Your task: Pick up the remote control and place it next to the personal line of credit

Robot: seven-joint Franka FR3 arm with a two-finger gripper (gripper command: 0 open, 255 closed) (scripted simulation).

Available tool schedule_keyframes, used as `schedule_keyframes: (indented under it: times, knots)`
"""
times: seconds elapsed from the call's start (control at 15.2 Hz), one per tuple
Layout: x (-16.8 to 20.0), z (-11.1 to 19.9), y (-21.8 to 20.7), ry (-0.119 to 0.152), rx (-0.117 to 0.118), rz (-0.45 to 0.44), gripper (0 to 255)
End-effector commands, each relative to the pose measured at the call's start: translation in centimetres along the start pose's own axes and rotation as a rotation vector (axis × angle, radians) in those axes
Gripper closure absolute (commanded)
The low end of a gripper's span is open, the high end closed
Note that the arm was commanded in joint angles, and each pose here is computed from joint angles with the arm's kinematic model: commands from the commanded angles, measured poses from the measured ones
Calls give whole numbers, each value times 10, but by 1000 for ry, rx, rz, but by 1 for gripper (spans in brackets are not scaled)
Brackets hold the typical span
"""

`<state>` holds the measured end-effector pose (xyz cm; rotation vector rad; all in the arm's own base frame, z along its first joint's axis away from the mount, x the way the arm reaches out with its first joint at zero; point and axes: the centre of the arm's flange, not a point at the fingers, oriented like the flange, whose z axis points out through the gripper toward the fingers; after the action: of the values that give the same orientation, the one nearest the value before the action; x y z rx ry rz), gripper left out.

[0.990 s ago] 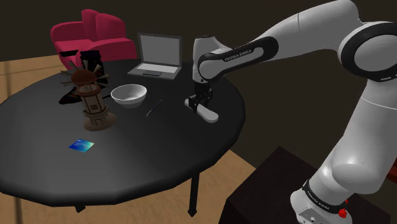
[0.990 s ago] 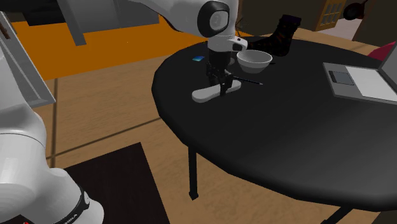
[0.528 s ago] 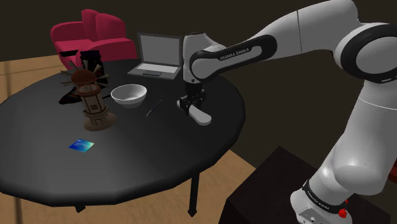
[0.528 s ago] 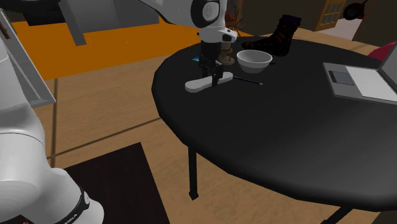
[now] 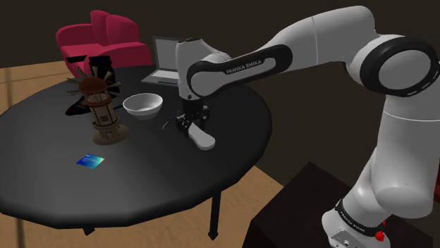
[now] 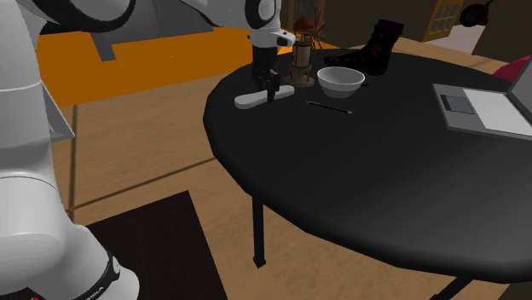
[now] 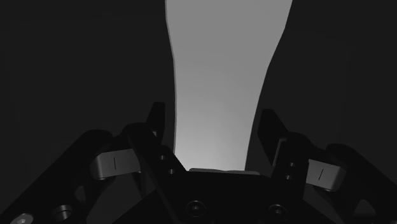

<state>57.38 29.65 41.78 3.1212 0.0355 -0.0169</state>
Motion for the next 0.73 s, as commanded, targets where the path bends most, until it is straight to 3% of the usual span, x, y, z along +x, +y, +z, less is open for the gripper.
schedule_keyframes:
  times: [0.0, 0.66]
  knots:
    - [0, -2, -27, 0, 0, 1, 255]
    - [-2, -5, -159, 0, 0, 1, 255]
